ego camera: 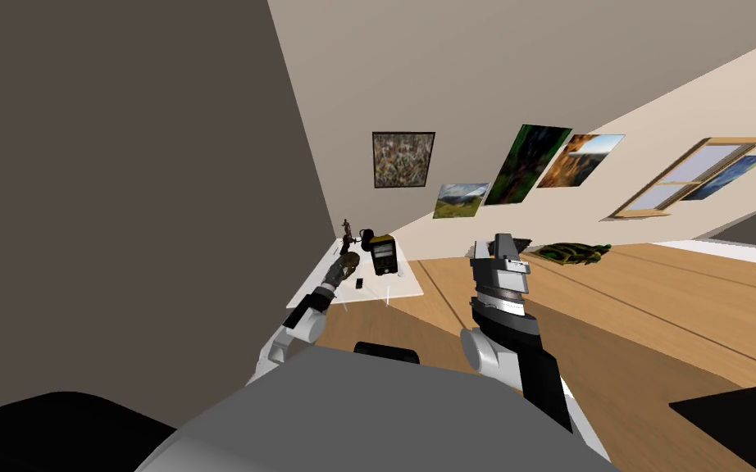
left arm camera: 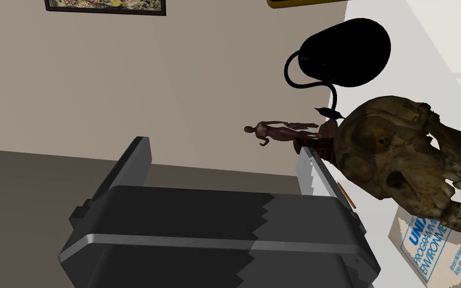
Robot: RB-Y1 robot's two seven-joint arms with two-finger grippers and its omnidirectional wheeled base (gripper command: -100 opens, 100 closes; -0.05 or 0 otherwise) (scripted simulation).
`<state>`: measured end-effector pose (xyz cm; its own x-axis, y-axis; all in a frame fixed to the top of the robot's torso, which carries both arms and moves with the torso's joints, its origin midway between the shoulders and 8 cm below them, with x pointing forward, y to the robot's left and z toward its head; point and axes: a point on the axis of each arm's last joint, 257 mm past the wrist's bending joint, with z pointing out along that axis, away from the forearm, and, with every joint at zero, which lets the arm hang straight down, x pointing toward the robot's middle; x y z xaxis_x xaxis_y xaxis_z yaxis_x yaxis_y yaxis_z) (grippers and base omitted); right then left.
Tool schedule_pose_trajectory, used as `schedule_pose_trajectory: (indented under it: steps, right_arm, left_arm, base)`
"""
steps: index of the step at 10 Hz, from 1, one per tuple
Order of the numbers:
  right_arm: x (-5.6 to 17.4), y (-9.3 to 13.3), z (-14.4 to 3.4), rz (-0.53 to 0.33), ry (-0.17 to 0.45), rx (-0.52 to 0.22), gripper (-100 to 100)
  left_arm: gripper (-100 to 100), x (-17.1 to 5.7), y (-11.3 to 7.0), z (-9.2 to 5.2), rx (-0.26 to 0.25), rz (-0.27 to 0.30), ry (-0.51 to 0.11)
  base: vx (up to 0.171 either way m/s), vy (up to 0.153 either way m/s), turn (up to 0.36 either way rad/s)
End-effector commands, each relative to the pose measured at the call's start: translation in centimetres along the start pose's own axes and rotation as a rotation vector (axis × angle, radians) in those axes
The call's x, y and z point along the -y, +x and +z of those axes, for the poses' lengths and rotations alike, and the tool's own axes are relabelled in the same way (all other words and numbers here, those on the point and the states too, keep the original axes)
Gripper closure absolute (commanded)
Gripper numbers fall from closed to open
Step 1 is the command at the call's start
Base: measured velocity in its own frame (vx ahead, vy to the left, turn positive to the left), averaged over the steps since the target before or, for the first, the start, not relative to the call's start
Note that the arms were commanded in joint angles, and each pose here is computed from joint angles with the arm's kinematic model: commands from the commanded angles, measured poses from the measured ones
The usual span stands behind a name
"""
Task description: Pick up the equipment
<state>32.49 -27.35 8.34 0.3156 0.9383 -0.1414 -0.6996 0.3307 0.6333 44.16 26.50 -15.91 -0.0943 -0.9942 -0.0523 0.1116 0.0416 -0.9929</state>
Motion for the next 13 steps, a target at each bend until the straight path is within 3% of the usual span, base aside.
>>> schedule_pose_trajectory:
  steps: [1,2,3,4,7,9,10,11,12,13]
  right_arm:
    - [0.0,0.0,0.0,0.000,0.000,0.000,0]
    - [0.0,0.0,0.0,0.000,0.000,0.000,0]
    - [0.0,0.0,0.0,0.000,0.000,0.000,0]
    - [0.0,0.0,0.0,0.000,0.000,0.000,0]
    - [0.0,0.0,0.0,0.000,0.000,0.000,0]
    - [0.0,0.0,0.0,0.000,0.000,0.000,0]
    - [0.0,0.0,0.0,0.000,0.000,0.000,0]
    - [0.0,0.0,0.0,0.000,0.000,0.000,0]
    - [0.0,0.0,0.0,0.000,0.000,0.000,0]
    - [0.0,0.0,0.0,0.000,0.000,0.000,0]
  left_arm:
    - [-100,-2.9,-0.2,-0.1,-0.025,-0.008,-0.086]
    - [-100,-3.2,-0.1,-0.1,-0.027,-0.022,-0.098]
    - [-100,-5.7,-0.3,-0.2,-0.046,-0.022,-0.170]
    - [-100,-5.9,-0.2,-0.3,-0.048,-0.035,-0.181]
    - [-100,-10.9,-1.1,-1.1,-0.079,-0.039,-0.329]
    - [-100,-11.4,-0.8,-1.3,-0.085,-0.057,-0.353]
    - [-100,-13.9,-1.4,-2.1,-0.098,-0.059,-0.431]
    - [-100,-14.1,-1.3,-2.2,-0.101,-0.064,-0.440]
    - [-100,-16.5,-2.0,-3.2,-0.111,-0.060,-0.517]
    - [-100,-16.7,-1.9,-3.3,-0.114,-0.070,-0.527]
  base:
    - [-0.018,0.034,-0.187]
    - [-0.014,0.033,-0.100]
    - [-0.011,0.033,-0.229]
    - [-0.013,0.033,-0.101]
    - [-0.011,0.030,-0.181]
    - [-0.008,0.023,-0.060]
    - [-0.006,0.014,-0.221]
    - [-0.009,0.024,-0.190]
    - [-0.011,0.029,-0.308]
    - [-0.014,0.031,-0.118]
